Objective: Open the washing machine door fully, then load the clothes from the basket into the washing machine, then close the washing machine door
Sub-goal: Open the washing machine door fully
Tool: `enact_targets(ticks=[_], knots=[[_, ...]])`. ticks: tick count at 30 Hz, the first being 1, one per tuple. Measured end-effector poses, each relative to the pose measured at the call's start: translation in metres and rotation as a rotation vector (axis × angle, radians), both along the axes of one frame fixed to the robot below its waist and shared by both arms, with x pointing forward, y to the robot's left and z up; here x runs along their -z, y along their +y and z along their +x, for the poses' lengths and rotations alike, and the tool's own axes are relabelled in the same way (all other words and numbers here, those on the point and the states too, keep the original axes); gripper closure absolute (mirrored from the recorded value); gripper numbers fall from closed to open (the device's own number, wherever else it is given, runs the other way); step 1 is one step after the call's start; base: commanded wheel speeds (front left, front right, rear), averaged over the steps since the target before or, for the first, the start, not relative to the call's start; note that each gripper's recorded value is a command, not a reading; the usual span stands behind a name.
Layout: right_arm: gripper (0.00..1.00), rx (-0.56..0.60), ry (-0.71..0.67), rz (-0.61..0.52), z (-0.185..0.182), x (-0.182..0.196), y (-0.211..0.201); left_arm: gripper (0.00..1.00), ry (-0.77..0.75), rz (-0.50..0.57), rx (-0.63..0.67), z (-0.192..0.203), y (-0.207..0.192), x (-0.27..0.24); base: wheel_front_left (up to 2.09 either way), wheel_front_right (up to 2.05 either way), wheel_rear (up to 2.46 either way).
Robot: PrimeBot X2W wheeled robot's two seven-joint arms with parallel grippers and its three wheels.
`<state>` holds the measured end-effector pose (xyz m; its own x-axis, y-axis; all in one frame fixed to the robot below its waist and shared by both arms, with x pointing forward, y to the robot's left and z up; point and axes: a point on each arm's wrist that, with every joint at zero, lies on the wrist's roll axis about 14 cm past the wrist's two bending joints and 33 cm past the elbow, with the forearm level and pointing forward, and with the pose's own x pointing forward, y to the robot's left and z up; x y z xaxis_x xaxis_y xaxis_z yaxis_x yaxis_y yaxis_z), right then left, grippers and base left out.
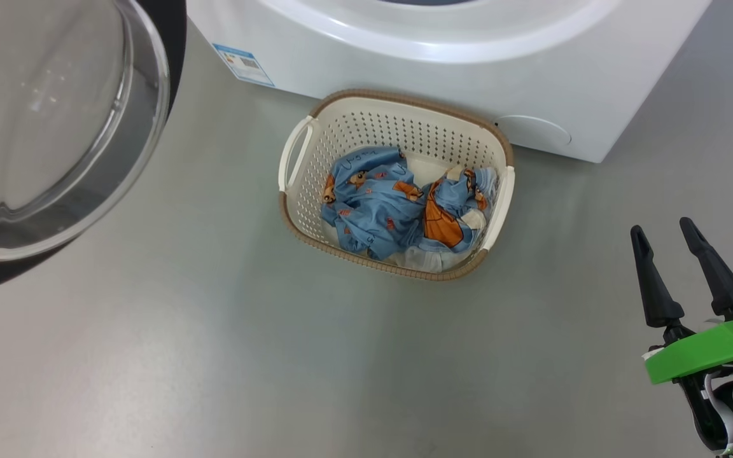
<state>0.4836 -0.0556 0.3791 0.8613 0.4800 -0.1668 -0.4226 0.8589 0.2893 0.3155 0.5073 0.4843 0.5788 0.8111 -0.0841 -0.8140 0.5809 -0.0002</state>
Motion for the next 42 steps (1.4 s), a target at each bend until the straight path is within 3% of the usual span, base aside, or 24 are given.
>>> enact_targets(ticks=[14, 34, 36, 42], knots=[[0.0, -0.002, -0.002, -0.01, 0.009, 0.007, -0.002, 1.0, 0.055, -0.007, -0.004, 0.011, 0.013, 0.007, 0.0, 0.0, 0.0], [0.0, 0.027, -0.075, 0.02, -0.02, -0.047, -0.003, 1.0, -0.037, 0.003, 0.136, -0.019, -0.029, -0.006, 0.0, 0.0, 0.0], [0.0, 0.032, -0.082, 0.021, -0.024, -0.052, -0.005, 0.82, -0.047, 0.006, 0.166, -0.02, -0.038, -0.007, 0.0, 0.0, 0.0], [0.0, 0.052, -0.103, 0.02, -0.037, -0.067, -0.013, 0.51, -0.077, 0.014, 0.273, -0.02, -0.072, -0.009, 0.0, 0.0, 0.0]])
